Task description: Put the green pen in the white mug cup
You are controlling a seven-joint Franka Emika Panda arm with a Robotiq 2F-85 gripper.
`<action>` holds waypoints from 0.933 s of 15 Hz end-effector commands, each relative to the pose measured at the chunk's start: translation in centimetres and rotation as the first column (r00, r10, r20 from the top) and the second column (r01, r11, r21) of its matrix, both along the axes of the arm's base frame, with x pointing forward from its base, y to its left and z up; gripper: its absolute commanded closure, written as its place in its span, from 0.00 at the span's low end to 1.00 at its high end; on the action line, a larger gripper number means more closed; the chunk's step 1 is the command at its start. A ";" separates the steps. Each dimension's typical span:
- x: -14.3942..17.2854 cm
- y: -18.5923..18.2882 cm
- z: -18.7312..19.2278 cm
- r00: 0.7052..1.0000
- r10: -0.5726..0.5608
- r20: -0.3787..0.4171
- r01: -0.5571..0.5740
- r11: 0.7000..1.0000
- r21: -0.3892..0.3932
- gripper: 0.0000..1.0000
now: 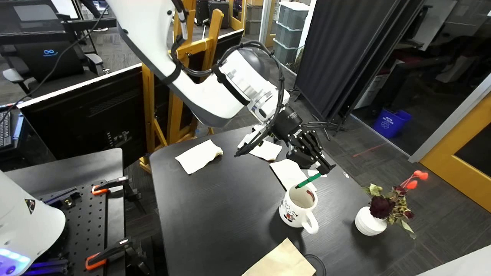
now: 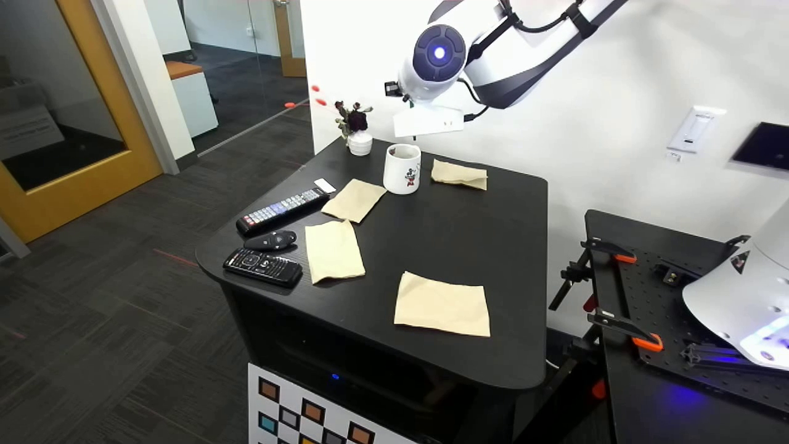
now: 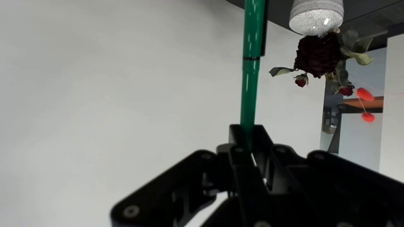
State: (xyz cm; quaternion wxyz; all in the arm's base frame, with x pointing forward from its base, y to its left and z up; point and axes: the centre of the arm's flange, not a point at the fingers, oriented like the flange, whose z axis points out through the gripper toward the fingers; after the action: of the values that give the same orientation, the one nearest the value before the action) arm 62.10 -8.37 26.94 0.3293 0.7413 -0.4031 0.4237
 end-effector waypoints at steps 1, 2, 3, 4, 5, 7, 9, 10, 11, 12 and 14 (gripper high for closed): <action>0.9 -0.1 -0.9 0.999 0.004 0.052 -0.001 0.998 -0.063 0.97; 1.0 -0.1 -1.2 0.998 0.007 0.057 -0.003 0.997 -0.072 0.97; 1.2 0.0 -1.5 0.998 0.007 0.061 -0.002 0.997 -0.081 0.97; 1.3 0.0 -1.8 0.998 0.007 0.066 -0.001 0.996 -0.093 0.97; 1.4 0.0 -2.1 0.998 0.007 0.063 -0.001 0.995 -0.096 0.97; 1.7 0.1 -2.8 0.998 0.008 0.057 -0.001 0.994 -0.105 0.97; 1.9 0.4 -3.6 0.999 0.011 0.046 -0.005 0.994 -0.109 0.97; 2.0 0.5 -3.9 0.999 0.011 0.042 -0.006 0.994 -0.108 0.97; 2.0 0.7 -4.2 0.999 0.014 0.035 -0.010 0.995 -0.102 0.97; 2.1 0.9 -4.6 0.999 0.016 0.034 -0.013 0.995 -0.100 0.97; 2.2 1.1 -5.4 0.999 0.022 0.026 -0.019 0.995 -0.096 0.97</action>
State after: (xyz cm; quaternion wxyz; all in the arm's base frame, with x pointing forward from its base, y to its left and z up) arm 63.37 -7.19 22.42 0.3543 0.7308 -0.3759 0.4463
